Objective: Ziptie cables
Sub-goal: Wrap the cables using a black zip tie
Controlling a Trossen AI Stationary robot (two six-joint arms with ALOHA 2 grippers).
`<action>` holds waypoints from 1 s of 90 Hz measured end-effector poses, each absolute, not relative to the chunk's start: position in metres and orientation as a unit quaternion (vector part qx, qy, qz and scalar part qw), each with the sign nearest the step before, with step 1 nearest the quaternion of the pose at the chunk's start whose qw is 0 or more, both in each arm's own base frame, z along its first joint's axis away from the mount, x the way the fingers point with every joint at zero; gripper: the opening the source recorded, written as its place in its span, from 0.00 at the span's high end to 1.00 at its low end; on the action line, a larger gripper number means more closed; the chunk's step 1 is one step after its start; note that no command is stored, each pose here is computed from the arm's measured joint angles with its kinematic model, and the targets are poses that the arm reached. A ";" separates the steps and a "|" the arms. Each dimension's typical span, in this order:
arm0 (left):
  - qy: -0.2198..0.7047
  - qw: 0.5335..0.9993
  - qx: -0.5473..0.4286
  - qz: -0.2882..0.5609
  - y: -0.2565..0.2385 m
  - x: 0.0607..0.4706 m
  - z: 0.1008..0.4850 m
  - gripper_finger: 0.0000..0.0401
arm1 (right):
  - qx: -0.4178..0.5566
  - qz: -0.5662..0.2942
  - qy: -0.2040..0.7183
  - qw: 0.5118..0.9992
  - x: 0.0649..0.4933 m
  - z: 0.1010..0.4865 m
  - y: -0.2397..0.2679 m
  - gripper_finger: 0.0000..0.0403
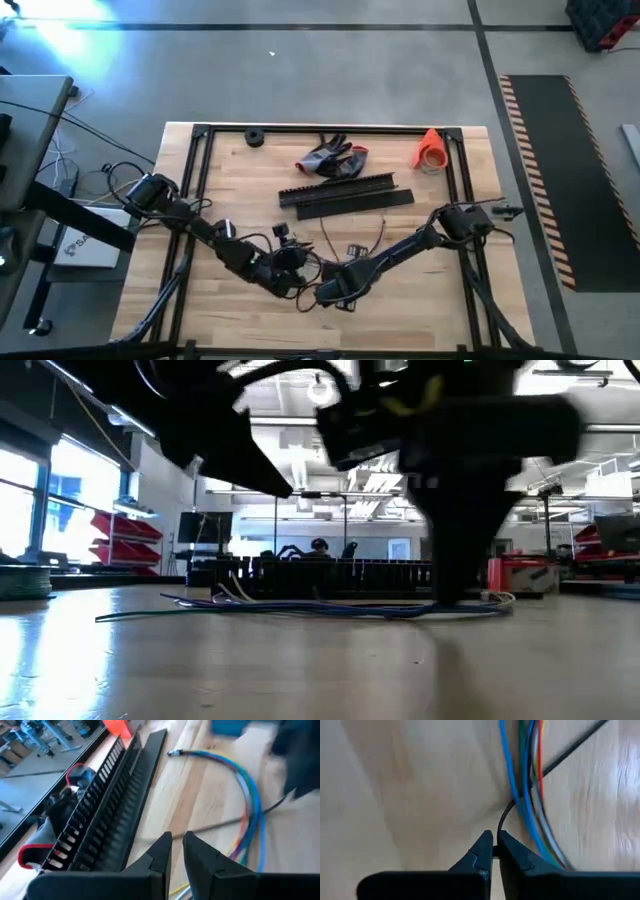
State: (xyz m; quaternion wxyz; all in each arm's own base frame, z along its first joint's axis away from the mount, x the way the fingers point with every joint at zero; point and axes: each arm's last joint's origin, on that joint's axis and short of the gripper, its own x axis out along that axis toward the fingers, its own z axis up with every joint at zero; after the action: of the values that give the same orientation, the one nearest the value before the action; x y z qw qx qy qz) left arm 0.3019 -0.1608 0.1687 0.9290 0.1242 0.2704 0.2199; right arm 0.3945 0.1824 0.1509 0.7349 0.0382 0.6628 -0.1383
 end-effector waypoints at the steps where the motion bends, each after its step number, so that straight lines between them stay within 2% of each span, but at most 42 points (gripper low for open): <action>1: 0.269 0.930 0.122 0.220 -0.161 0.301 0.170 0.92 | 0.040 -0.138 0.661 0.737 0.395 0.151 0.182 1.00; 14: 0.258 0.932 0.116 0.228 -0.166 0.294 0.176 0.92 | 0.050 -0.125 0.654 0.744 0.401 0.151 0.178 0.95; 40: 0.251 0.935 0.073 0.240 -0.171 0.288 0.174 0.92 | 0.035 -0.117 0.671 0.731 0.396 0.151 0.180 0.65; 53: 0.248 0.936 0.044 0.245 -0.174 0.284 0.173 0.92 | 0.001 -0.127 0.657 0.744 0.385 0.162 0.193 0.54; 68: 0.231 0.939 -0.004 0.254 -0.181 0.280 0.173 0.92 | -0.039 -0.134 0.630 0.764 0.366 0.190 0.207 0.51; 78: 0.228 0.933 -0.047 0.273 -0.180 0.275 0.170 0.92 | -0.104 -0.145 0.600 0.779 0.351 0.212 0.211 0.52; 90: 0.265 0.920 -0.112 0.268 -0.175 0.276 0.166 0.92 | -0.197 -0.203 0.551 0.785 0.339 0.226 0.201 0.52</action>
State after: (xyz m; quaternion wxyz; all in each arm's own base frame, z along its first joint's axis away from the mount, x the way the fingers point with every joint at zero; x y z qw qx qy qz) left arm 0.2762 -0.1745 0.1657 0.9197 -0.1115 0.2647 0.2676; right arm 0.3387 0.2012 0.2258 0.7853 -0.1975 0.5507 -0.2027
